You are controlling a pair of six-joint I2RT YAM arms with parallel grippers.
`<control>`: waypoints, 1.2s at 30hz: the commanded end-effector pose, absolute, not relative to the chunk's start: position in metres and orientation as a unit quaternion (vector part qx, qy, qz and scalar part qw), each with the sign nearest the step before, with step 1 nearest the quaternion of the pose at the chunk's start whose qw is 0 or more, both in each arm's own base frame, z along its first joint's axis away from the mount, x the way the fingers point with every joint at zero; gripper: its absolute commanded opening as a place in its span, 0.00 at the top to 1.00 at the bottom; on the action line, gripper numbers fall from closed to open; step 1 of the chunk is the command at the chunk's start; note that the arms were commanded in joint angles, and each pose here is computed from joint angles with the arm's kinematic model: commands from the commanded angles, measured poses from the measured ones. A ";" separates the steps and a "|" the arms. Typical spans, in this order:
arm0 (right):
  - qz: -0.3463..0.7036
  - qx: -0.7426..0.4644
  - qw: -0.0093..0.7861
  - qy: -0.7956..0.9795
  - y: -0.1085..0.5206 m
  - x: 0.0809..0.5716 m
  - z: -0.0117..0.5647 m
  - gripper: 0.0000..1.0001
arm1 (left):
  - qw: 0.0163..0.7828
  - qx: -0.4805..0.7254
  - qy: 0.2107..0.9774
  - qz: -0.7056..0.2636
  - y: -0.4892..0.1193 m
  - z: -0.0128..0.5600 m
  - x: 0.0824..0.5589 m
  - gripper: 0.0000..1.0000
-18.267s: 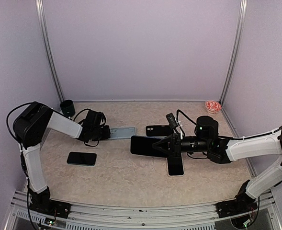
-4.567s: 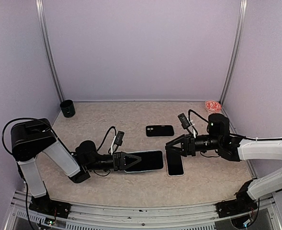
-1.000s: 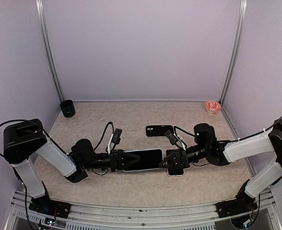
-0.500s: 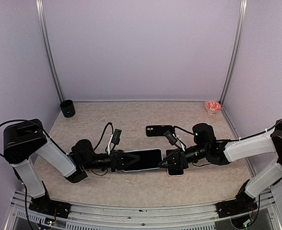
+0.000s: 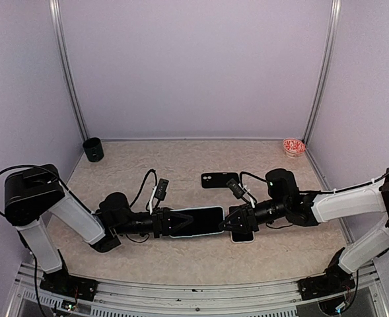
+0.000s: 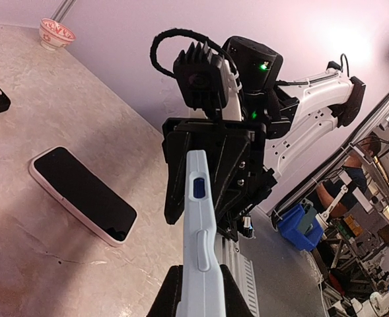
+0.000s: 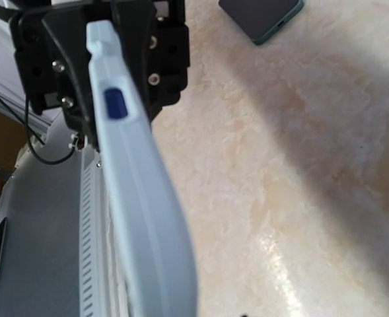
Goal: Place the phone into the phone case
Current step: Press the corner of the phone case at the bottom left corner of the phone case.
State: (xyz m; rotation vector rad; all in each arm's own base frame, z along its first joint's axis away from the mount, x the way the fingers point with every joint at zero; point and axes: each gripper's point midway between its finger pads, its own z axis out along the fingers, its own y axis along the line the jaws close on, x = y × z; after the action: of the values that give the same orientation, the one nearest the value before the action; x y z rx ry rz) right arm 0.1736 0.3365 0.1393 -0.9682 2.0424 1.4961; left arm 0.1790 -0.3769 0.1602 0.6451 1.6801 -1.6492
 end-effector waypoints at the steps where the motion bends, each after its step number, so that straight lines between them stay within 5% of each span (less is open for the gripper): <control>1: 0.541 -0.356 0.235 0.725 0.339 0.179 0.153 0.75 | 0.369 0.274 0.594 -0.661 -0.379 0.195 0.169 1.00; 8: 0.556 -0.362 0.231 0.712 0.338 0.176 0.158 0.90 | 0.366 0.275 0.596 -0.659 -0.379 0.193 0.168 1.00; 13: 0.547 -0.362 0.231 0.719 0.339 0.180 0.158 0.91 | 0.376 0.271 0.604 -0.648 -0.379 0.192 0.173 1.00; 36: 0.459 -0.404 0.308 0.729 0.320 0.191 0.170 0.36 | 0.365 0.286 0.618 -0.635 -0.386 0.195 0.175 1.00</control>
State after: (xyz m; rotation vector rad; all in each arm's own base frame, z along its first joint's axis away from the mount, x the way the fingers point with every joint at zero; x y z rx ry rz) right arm 0.1894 0.3255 0.1608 -1.0460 1.9732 1.2693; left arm 0.1774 -0.3815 0.1601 0.6995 1.7229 -1.6098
